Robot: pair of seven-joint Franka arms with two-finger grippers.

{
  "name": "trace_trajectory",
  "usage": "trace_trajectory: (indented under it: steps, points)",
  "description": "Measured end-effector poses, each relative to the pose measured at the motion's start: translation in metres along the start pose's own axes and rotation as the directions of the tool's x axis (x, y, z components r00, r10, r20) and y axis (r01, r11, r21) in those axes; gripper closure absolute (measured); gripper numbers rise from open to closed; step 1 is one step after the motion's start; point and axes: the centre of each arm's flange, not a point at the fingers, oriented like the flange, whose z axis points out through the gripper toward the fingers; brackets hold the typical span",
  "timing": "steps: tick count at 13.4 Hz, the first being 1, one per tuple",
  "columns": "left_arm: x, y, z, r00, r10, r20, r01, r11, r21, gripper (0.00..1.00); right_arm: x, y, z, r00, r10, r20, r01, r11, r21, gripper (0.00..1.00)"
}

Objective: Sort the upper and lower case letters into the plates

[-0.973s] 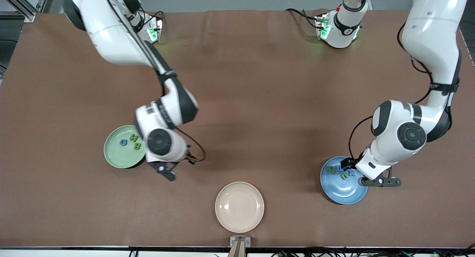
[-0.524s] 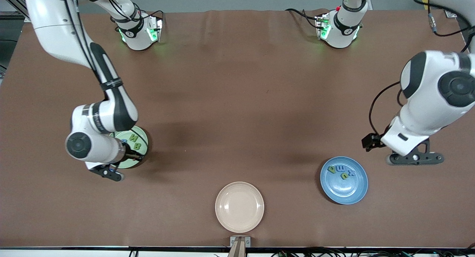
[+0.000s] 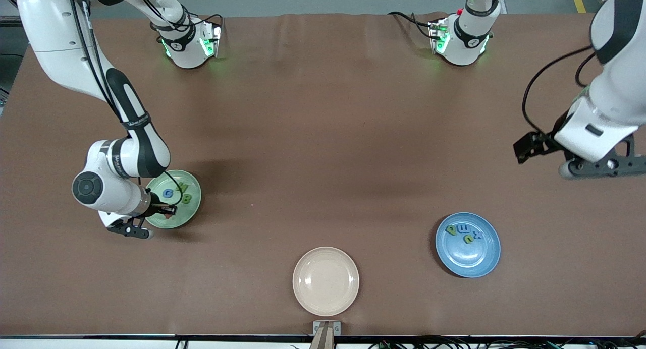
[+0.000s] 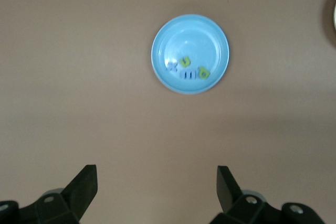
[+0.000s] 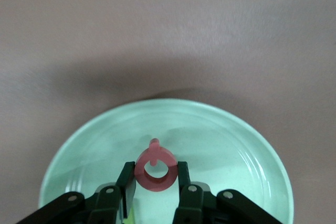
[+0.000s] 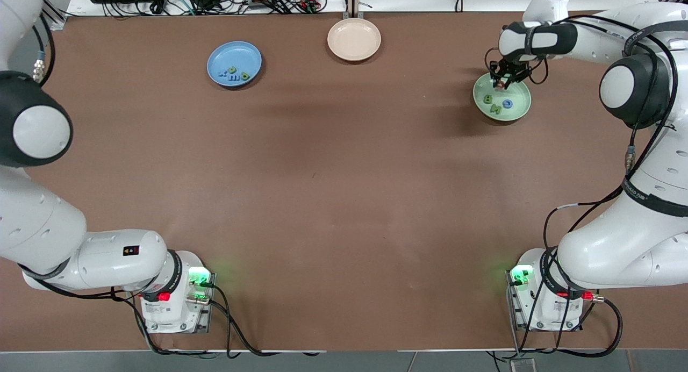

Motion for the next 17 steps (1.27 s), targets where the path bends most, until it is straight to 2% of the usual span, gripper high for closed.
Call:
trace_trajectory:
  steps: [2,5,7,9,11,12,17]
  points:
    - [-0.020,0.001,-0.021,0.999,0.033,0.008,-0.033,0.999,-0.027,0.00,-0.007,0.000,0.008,1.000,-0.002,0.016,0.002,1.000,-0.003,0.63]
    - [-0.048,-0.004,-0.023,0.999,0.039,0.037,-0.036,0.997,-0.063,0.00,-0.007,0.000,0.008,1.000,-0.004,0.016,0.004,1.000,-0.002,0.63]
    - [-0.060,-0.005,-0.026,0.999,0.036,0.039,-0.034,0.998,-0.058,0.00,-0.007,-0.001,0.006,1.000,-0.006,0.014,0.006,1.000,-0.002,0.48]
    - [-0.066,-0.007,-0.030,0.999,0.034,0.038,-0.032,0.998,-0.056,0.00,-0.005,-0.004,-0.004,1.000,-0.014,0.005,0.014,1.000,0.001,0.26]
    - [-0.068,-0.005,-0.031,0.999,0.037,0.037,-0.034,0.998,-0.055,0.00,0.000,-0.008,-0.028,0.998,-0.065,0.021,0.065,0.998,-0.003,0.04]
    - [-0.069,-0.005,-0.030,0.999,0.037,0.038,-0.035,0.998,-0.055,0.00,0.003,-0.008,-0.047,0.993,-0.107,0.040,0.107,0.994,-0.007,0.00]
    - [-0.068,-0.007,-0.030,0.999,0.034,0.040,-0.031,0.998,-0.055,0.00,-0.004,0.001,-0.156,0.978,-0.184,0.102,0.188,0.982,-0.029,0.00]
